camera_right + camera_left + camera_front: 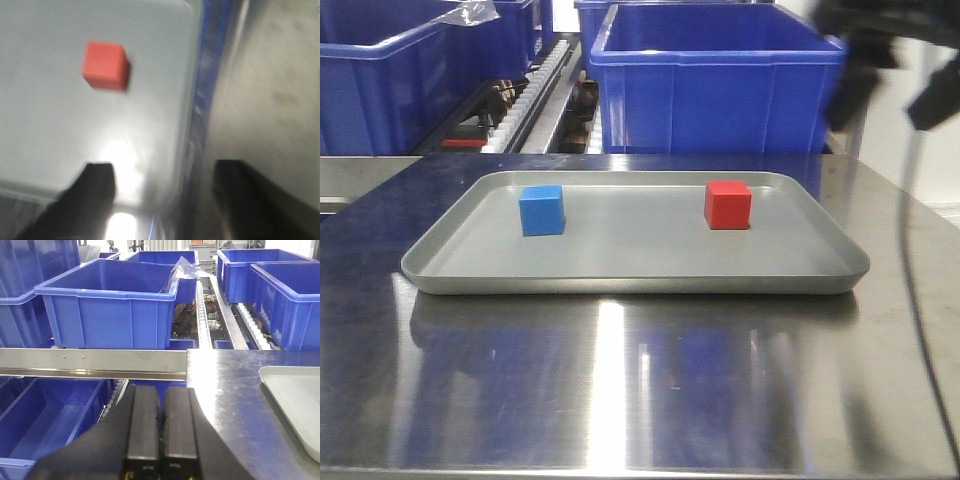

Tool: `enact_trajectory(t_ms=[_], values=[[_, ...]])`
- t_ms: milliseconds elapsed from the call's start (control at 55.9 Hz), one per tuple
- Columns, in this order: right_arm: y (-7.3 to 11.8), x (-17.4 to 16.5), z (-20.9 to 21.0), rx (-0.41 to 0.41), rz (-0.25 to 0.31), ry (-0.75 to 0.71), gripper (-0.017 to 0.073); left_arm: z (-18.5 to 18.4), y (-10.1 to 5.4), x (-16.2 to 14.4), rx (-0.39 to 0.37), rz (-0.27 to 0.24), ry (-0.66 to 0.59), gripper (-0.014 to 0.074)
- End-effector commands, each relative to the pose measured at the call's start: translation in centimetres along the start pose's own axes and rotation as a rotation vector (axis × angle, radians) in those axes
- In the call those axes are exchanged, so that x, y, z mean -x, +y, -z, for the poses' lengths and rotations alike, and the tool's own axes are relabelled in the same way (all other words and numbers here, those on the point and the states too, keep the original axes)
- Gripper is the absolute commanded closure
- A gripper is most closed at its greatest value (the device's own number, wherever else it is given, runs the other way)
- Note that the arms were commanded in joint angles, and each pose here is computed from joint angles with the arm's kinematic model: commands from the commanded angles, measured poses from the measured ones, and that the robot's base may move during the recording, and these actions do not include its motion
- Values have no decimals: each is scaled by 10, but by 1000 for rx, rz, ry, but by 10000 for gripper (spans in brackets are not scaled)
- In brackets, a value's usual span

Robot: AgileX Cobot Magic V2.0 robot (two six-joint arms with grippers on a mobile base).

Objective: Sort and place red and blue blocks on shelf
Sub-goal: 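Move the right gripper, open, above the red cube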

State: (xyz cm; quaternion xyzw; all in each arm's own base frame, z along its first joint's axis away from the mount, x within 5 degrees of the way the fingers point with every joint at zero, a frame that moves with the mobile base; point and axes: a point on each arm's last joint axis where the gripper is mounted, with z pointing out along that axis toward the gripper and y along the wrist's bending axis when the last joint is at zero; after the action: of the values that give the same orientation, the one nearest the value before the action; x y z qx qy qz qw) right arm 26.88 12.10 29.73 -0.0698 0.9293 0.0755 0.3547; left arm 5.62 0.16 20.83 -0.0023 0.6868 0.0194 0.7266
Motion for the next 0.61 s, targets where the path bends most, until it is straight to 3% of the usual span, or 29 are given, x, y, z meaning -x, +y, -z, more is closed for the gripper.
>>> enact_trajectory(t_ms=[0,161,340,501,590], values=[[8,29,6,12,10,-81,-55,1,0,0,7,14,-82,514],[16,55,-15,-33,3,-5,-55,1,0,0,7,14,-82,514],[24,69,-40,-89,-42,188,-55,1,0,0,7,14,-82,514],[34,84,-59,-79,-76,263,-55,1,0,0,7,14,-82,514],[38,91,-68,-65,-59,281,-55,1,0,0,7,14,-82,514]])
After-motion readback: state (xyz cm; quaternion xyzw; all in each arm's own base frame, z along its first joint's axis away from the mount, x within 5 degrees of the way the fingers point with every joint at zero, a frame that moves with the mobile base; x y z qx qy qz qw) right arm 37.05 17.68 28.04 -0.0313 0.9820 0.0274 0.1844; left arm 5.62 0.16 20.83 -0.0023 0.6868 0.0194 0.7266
